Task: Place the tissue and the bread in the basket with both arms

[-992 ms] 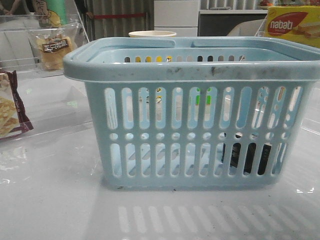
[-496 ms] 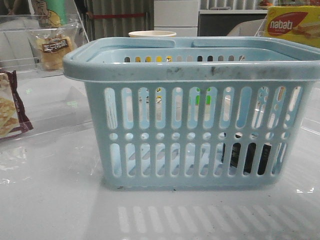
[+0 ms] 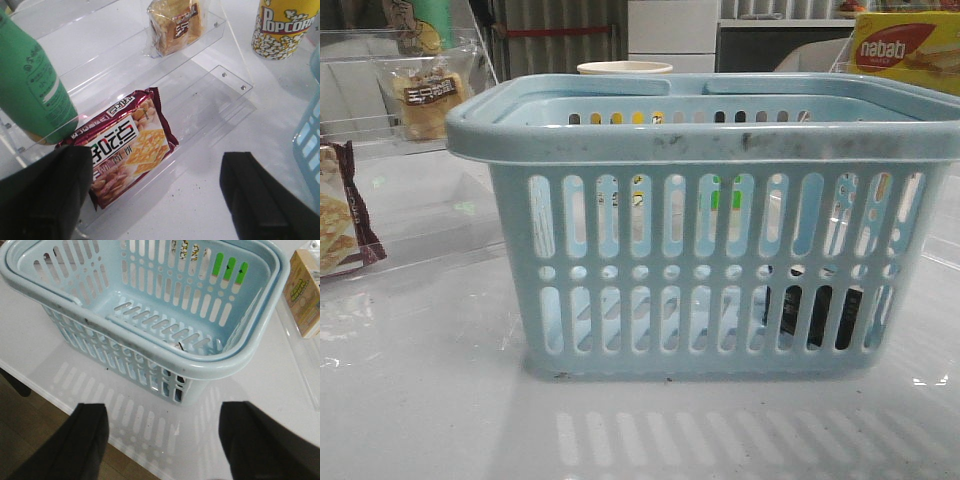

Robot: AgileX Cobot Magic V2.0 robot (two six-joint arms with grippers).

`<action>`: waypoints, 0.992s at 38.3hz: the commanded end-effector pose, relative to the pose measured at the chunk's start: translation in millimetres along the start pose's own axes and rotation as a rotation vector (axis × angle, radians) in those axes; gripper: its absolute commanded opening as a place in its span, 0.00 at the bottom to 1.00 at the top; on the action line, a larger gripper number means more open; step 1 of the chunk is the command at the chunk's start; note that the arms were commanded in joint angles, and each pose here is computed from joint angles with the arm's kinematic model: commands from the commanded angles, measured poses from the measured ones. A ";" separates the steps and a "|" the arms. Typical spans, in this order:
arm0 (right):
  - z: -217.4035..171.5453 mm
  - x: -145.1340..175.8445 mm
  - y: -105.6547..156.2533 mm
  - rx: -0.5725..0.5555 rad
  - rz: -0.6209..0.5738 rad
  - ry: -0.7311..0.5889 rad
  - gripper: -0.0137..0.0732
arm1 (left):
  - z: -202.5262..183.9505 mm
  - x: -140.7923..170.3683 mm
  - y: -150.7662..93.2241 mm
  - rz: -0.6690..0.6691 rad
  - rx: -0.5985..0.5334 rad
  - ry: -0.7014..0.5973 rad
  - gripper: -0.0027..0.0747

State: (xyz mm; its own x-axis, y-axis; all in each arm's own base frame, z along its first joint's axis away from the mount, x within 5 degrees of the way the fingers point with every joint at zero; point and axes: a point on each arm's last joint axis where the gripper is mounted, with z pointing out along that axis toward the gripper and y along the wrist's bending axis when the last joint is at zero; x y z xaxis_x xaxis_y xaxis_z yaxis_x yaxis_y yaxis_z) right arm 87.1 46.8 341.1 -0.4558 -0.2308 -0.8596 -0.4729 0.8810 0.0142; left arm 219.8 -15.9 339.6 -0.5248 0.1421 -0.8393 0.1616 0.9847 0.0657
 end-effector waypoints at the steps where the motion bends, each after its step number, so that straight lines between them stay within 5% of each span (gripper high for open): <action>1: -4.8 -12.3 -0.7 0.010 -0.019 -0.093 0.81 | 18.7 -34.1 5.4 -0.005 -0.015 -0.094 0.79; 19: -4.8 -12.3 -0.7 0.010 -0.019 -0.093 0.81 | 157.8 -108.5 19.7 -0.126 0.023 -0.116 0.79; 31: -4.8 -12.4 -0.7 0.010 -0.019 -0.094 0.81 | 207.3 -116.8 23.5 -0.166 0.026 -0.142 0.78; 38: -4.8 -12.4 -0.7 0.010 -0.019 -0.094 0.81 | 208.5 -113.7 22.3 -0.168 0.037 -0.110 0.46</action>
State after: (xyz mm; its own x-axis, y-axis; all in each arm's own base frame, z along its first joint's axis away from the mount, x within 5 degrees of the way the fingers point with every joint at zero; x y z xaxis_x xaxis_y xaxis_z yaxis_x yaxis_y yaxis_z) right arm 87.0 46.8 341.0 -0.4563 -0.2311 -0.8593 -0.4729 0.8810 0.0142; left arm 462.2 -31.4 282.7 -0.5707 -0.0110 -0.8211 0.1140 0.9892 -0.0925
